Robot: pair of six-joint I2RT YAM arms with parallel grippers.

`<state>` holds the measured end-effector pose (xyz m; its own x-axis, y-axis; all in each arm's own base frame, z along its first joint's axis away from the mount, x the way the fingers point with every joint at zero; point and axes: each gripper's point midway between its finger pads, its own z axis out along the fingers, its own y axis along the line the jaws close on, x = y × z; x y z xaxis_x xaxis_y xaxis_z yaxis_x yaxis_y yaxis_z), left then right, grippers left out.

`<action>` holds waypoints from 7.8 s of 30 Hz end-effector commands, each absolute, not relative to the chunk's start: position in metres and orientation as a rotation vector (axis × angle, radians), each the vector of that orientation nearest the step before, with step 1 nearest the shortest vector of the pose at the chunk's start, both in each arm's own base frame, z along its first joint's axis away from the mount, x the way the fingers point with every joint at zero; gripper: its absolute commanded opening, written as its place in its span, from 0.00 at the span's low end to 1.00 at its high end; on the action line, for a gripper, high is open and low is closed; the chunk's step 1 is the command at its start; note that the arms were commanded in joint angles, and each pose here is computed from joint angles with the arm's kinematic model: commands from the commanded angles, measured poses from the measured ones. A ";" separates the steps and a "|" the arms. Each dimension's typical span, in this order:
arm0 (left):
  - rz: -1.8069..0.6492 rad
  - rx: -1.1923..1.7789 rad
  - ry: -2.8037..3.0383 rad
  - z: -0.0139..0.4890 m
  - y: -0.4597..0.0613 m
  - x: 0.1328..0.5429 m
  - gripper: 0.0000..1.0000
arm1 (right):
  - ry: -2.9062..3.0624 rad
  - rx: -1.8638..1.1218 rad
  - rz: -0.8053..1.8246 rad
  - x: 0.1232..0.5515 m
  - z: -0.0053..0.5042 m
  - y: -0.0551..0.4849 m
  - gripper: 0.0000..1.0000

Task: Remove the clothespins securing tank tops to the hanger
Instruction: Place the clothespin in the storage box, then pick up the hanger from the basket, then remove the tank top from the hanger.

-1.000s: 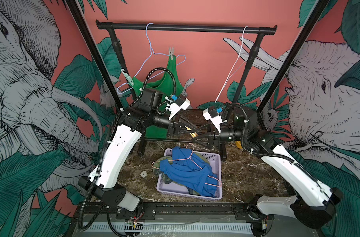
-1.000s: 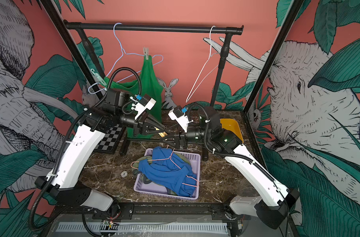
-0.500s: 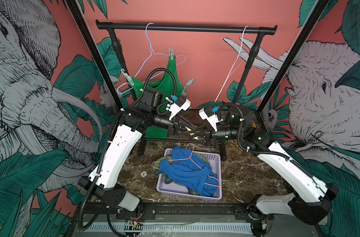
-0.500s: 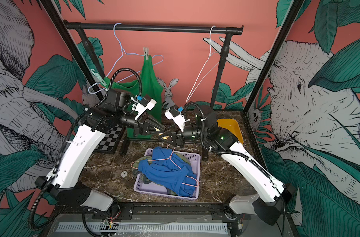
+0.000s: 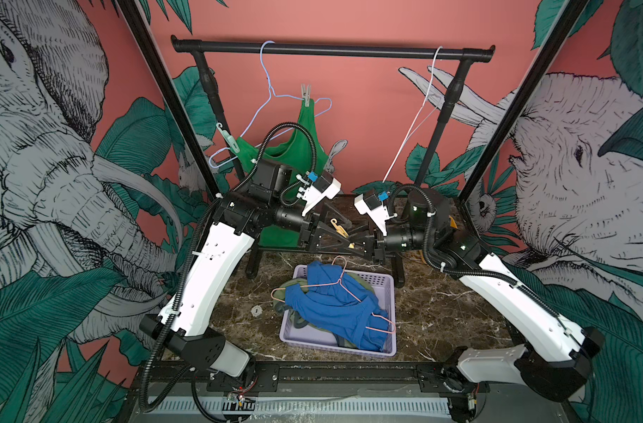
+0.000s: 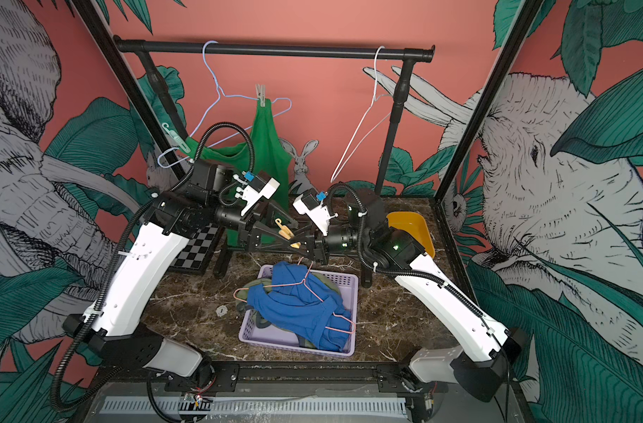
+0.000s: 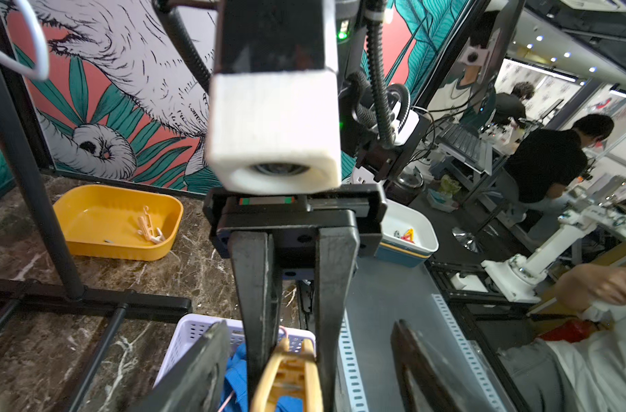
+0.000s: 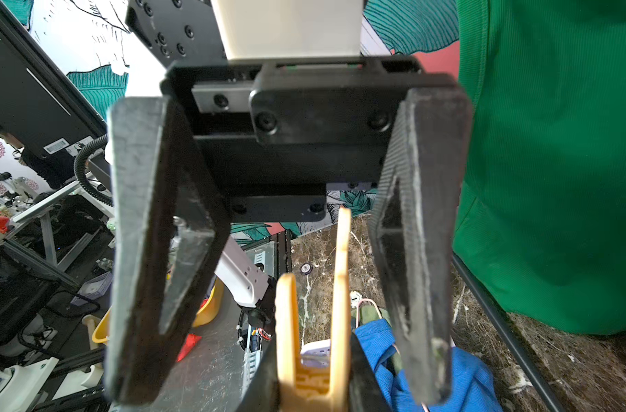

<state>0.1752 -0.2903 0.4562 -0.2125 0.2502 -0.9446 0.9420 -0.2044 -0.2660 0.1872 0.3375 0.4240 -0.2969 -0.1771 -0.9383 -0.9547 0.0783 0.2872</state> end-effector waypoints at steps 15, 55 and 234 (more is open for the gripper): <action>-0.841 1.344 1.490 0.485 -0.261 0.208 0.91 | 1.635 -1.043 1.176 0.182 0.400 0.298 0.00; -0.849 1.612 1.563 0.391 -0.232 0.151 0.89 | 2.237 0.661 0.551 0.425 0.133 -0.049 0.02; -0.674 1.021 2.006 0.345 -0.211 0.258 0.81 | 1.644 -0.857 0.920 0.162 0.370 0.306 0.00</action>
